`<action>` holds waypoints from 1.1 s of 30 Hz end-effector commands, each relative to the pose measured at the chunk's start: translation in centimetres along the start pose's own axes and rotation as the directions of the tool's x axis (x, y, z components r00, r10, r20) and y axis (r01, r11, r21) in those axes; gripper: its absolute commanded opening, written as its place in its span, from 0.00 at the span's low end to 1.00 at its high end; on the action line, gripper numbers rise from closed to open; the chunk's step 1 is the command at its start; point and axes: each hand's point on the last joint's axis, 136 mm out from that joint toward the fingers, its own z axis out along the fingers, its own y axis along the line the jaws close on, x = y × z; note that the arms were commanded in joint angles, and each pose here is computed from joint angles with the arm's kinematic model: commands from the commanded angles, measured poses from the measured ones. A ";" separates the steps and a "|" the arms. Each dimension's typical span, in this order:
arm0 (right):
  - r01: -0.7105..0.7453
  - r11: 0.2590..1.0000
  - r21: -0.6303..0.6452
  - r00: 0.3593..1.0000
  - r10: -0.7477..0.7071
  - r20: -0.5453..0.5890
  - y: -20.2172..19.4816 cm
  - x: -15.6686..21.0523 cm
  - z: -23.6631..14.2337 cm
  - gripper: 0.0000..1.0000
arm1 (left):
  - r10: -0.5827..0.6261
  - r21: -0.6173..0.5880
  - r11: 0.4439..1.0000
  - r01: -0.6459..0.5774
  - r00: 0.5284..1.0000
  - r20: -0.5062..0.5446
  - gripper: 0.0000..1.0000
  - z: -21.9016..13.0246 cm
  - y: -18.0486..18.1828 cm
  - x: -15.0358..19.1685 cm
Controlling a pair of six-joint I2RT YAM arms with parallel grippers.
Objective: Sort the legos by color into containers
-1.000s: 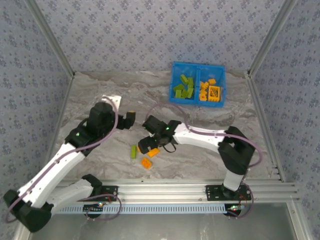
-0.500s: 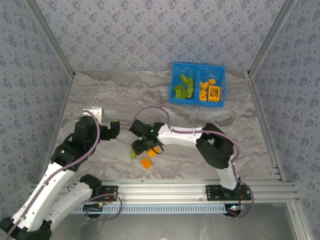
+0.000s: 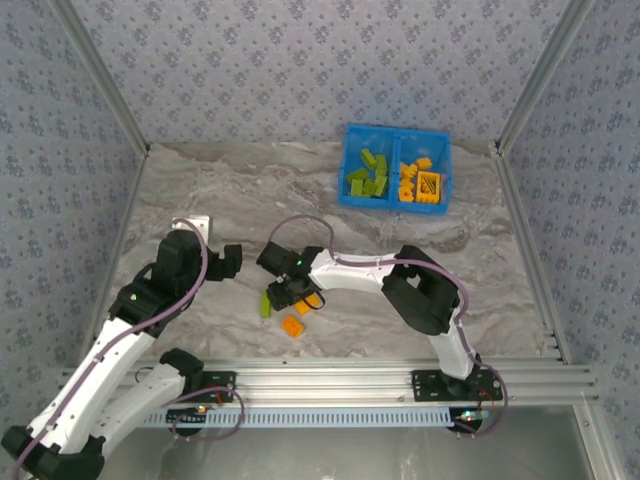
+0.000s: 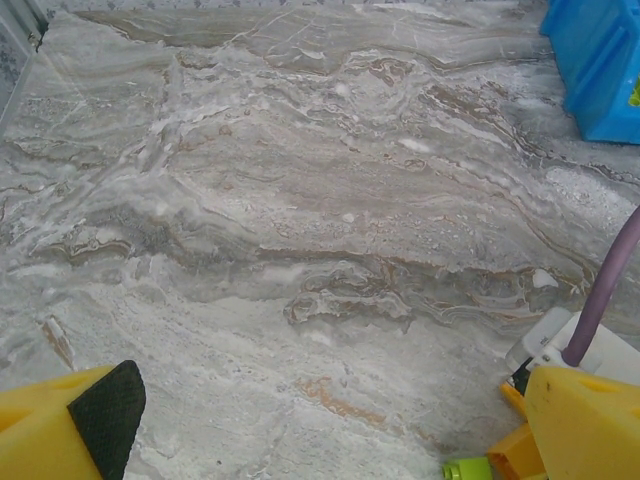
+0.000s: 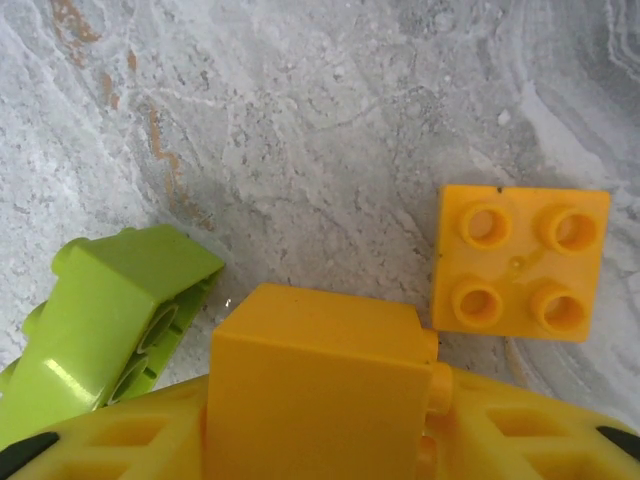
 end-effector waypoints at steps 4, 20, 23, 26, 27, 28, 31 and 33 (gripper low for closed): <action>0.002 1.000 0.024 0.999 -0.003 0.048 -0.1 -0.9 -2.8 0.43 | -0.035 0.030 0.999 0.035 0.999 0.025 0.99 -0.1 -0.4 -0.6; -0.348 0.905 0.244 0.841 0.187 0.508 -19.2 -7.1 -19.0 0.42 | -0.074 0.439 0.898 0.020 0.992 0.104 0.99 -1.0 -7.7 -2.3; -0.463 0.842 0.277 0.785 0.245 0.568 -25.9 -7.5 -21.0 0.42 | -0.071 0.486 0.874 0.011 0.992 0.105 0.99 -1.5 -8.5 -2.4; -0.570 0.771 0.285 0.727 0.311 0.612 -32.3 -7.7 -22.0 0.43 | -0.066 0.521 0.853 0.010 0.994 0.089 0.99 -1.7 -9.2 -2.0; -0.600 0.746 0.289 0.710 0.330 0.622 -34.3 -7.9 -22.0 0.42 | -0.066 0.526 0.850 0.015 0.995 0.078 0.99 -1.7 -9.3 -1.7; -0.625 0.723 0.293 0.699 0.351 0.623 -36.2 -8.1 -21.8 0.42 | -0.064 0.532 0.846 0.020 0.996 0.065 0.99 -1.6 -9.4 -1.4; -0.678 0.670 0.304 0.674 0.401 0.621 -40.7 -9.2 -20.9 0.42 | -0.066 0.529 0.848 0.038 0.997 0.033 0.99 -1.5 -9.3 -0.8; -0.699 0.645 0.309 0.666 0.430 0.610 -43.0 -10.0 -20.0 0.42 | -0.070 0.497 0.866 0.058 0.998 0.005 0.99 -1.2 -8.8 -0.2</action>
